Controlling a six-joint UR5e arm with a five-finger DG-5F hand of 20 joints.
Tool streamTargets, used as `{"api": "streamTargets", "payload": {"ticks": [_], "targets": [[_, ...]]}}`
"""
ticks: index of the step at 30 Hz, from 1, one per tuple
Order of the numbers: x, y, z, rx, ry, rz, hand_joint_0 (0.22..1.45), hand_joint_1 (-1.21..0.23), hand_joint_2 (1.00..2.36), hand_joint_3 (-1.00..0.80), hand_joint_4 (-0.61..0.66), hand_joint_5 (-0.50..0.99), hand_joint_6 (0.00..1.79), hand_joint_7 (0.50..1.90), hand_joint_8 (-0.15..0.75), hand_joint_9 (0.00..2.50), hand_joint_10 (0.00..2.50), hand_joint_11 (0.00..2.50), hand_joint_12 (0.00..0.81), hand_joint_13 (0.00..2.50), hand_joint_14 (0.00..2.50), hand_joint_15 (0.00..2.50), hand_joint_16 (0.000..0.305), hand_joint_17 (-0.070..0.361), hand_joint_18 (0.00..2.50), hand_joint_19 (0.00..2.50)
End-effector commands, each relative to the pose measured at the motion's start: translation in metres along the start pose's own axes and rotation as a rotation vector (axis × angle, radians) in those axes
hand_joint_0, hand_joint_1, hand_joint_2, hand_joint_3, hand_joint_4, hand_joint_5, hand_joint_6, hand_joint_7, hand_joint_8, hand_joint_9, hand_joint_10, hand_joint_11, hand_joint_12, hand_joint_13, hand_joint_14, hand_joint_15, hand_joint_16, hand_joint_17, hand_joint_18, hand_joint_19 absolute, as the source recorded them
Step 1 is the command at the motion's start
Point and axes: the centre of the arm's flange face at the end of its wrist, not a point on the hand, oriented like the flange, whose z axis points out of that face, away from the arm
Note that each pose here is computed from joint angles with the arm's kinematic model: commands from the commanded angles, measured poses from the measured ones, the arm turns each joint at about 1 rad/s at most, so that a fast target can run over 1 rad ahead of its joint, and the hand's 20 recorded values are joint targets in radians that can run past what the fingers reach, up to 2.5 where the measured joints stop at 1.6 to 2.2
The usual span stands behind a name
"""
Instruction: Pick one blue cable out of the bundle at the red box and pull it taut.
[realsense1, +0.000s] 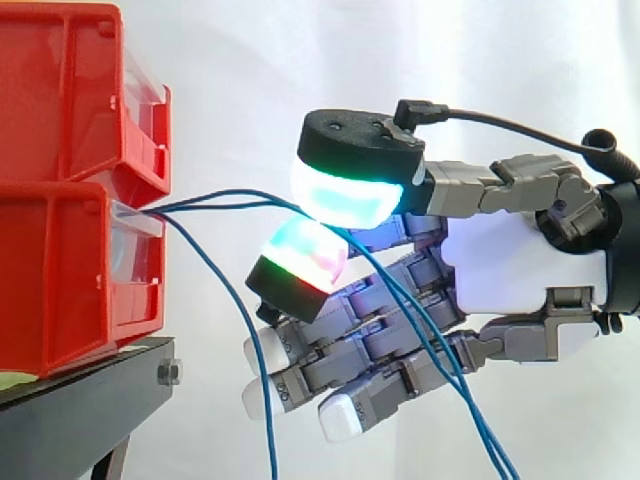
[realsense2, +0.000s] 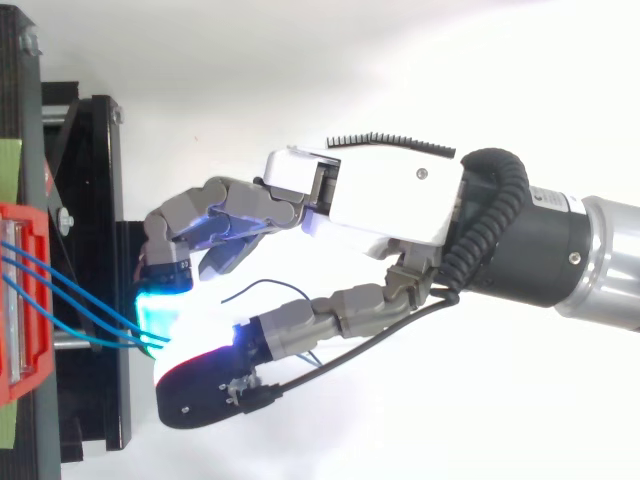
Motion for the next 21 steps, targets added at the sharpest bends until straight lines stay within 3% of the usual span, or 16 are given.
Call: {"api": "streamTargets", "payload": {"ticks": [1,12,21], "targets": [[0.0,0.0,0.0,0.0,0.0,0.001,0.83,-0.9,1.03,0.0,-0.01,-0.23,0.79,1.2,0.213,0.46,0.01,0.62,0.371,0.41,0.01,0.17,0.049,0.109,0.54,0.39],[0.0,0.0,0.0,0.0,0.0,0.001,0.83,-0.91,1.03,-0.01,-0.03,-0.24,0.73,1.17,0.193,0.33,0.01,0.56,0.35,0.23,0.0,0.06,0.047,0.105,0.4,0.27],[0.0002,0.0,0.0,0.0,0.002,0.002,0.82,-0.94,1.03,-0.08,-0.05,-0.24,0.67,1.24,0.188,0.23,0.01,0.5,0.347,0.09,0.0,0.0,0.049,0.109,0.28,0.16]]}}
